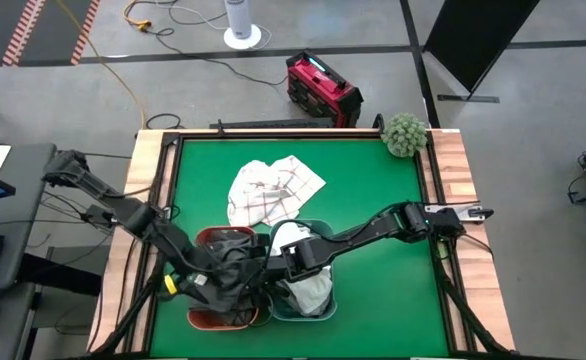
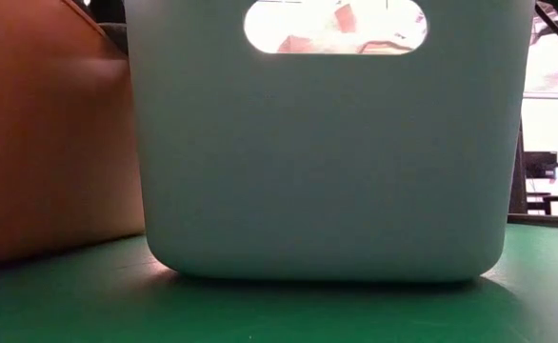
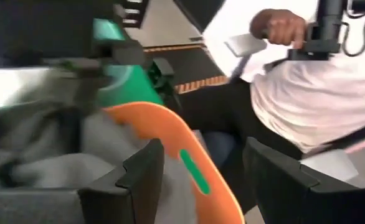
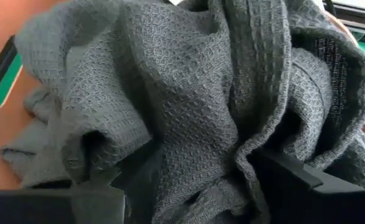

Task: Sort towels by color in basket
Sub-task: Put the black towel into the orange bin

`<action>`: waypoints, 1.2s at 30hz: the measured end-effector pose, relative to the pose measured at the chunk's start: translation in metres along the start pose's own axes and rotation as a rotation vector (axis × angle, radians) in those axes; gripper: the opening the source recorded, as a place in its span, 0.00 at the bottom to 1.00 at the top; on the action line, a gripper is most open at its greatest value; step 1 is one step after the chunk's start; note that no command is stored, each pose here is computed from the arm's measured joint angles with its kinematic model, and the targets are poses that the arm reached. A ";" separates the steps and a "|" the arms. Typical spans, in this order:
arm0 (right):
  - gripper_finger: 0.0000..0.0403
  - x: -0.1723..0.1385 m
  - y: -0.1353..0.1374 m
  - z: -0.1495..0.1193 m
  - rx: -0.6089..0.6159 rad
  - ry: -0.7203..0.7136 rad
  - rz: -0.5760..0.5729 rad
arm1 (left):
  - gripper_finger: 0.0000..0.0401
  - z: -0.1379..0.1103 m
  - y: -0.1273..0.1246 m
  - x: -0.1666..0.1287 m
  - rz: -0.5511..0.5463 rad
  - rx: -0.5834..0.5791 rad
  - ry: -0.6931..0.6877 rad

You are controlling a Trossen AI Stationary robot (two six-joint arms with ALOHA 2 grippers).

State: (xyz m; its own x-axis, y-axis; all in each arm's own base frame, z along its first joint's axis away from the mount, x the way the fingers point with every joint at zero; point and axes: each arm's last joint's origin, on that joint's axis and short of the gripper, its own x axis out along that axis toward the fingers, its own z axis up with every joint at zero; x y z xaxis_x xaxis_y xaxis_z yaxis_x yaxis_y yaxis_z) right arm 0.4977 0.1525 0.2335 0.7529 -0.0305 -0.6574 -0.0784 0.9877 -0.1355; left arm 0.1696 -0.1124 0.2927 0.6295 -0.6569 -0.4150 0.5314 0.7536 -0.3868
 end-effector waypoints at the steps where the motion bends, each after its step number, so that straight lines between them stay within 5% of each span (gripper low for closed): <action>1: 0.63 0.000 0.000 -0.001 -0.001 0.005 0.000 | 0.52 -0.003 0.002 0.005 -0.016 -0.005 -0.001; 16: 0.63 0.000 0.000 -0.002 -0.002 0.020 -0.001 | 0.52 -0.091 0.054 0.058 -0.245 -0.347 -0.066; 25: 0.63 0.000 0.000 -0.001 -0.004 0.012 0.000 | 0.52 -0.056 0.039 0.038 -0.375 -0.311 -0.131; 36: 0.63 -0.011 -0.002 0.010 0.005 -0.008 0.000 | 0.52 -0.026 0.024 0.003 -0.114 -0.123 -0.125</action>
State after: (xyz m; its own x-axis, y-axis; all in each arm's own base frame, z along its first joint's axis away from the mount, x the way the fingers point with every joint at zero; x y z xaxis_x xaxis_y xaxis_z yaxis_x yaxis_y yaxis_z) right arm 0.4962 0.1521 0.2488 0.7580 -0.0288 -0.6517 -0.0753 0.9885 -0.1313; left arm 0.1695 -0.0967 0.2606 0.6390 -0.7239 -0.2602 0.5349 0.6612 -0.5260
